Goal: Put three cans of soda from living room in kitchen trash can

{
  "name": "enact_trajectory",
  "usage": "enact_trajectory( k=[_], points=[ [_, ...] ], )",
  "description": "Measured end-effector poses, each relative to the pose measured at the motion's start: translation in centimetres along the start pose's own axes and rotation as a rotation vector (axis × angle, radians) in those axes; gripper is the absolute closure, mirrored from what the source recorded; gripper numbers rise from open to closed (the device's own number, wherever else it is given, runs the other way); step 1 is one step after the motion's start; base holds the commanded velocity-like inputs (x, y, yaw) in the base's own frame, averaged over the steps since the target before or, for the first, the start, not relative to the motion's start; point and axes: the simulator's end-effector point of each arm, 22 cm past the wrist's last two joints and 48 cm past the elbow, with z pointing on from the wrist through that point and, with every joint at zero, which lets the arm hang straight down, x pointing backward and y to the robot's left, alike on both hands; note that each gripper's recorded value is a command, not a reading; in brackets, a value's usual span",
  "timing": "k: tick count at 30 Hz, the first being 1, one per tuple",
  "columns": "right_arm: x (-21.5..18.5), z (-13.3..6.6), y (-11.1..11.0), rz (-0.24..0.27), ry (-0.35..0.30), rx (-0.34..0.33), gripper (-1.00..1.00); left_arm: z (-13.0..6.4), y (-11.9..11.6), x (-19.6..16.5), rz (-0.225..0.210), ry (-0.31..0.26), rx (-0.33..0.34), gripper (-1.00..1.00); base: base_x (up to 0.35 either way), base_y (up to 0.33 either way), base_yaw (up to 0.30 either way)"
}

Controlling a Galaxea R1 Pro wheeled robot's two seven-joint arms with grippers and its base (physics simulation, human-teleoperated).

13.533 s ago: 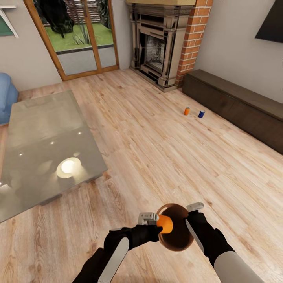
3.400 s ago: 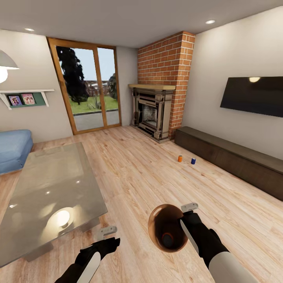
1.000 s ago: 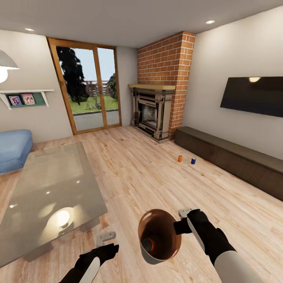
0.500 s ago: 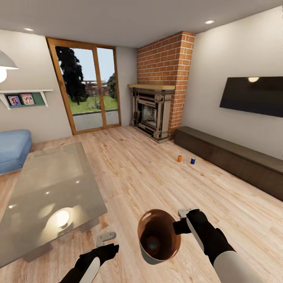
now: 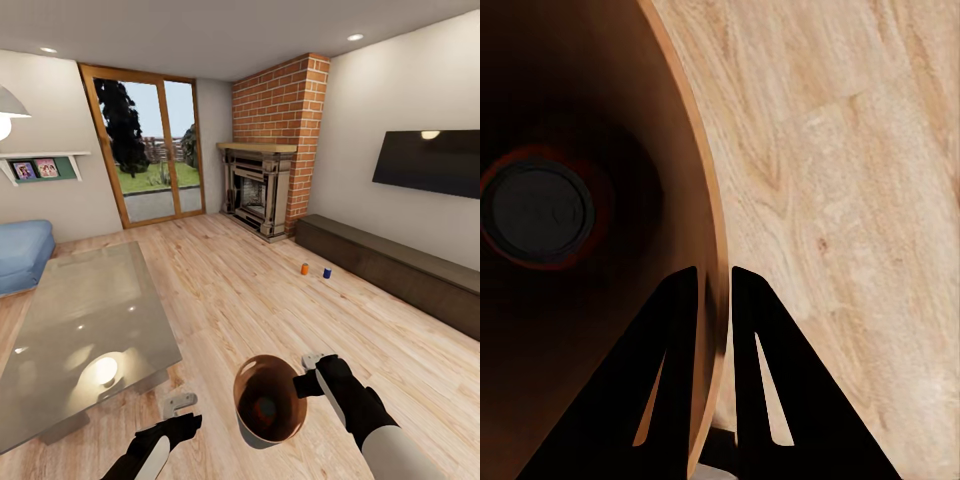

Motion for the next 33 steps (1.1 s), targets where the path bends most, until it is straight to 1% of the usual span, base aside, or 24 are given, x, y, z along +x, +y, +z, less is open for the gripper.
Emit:
enact_trajectory(
  k=[11, 28, 33],
  points=[
    [0.0, -0.1, 0.2, -0.004, 0.001, 0.000, 1.00, -0.1, 0.0, -0.1, 0.000, -0.002, 0.001, -1.00, 0.000, 0.000, 0.000],
    [-0.9, -1.2, 0.2, -0.011, -0.023, 0.009, 1.00, -0.8, -0.4, -1.1, 0.003, -0.027, 0.006, -1.00, 0.000, 0.000, 0.000],
    [-1.1, -1.5, 0.2, -0.012, -0.031, 0.010, 1.00, -1.1, -1.5, -1.3, -0.003, -0.032, 0.022, -1.00, 0.000, 0.000, 0.000]
  ],
)
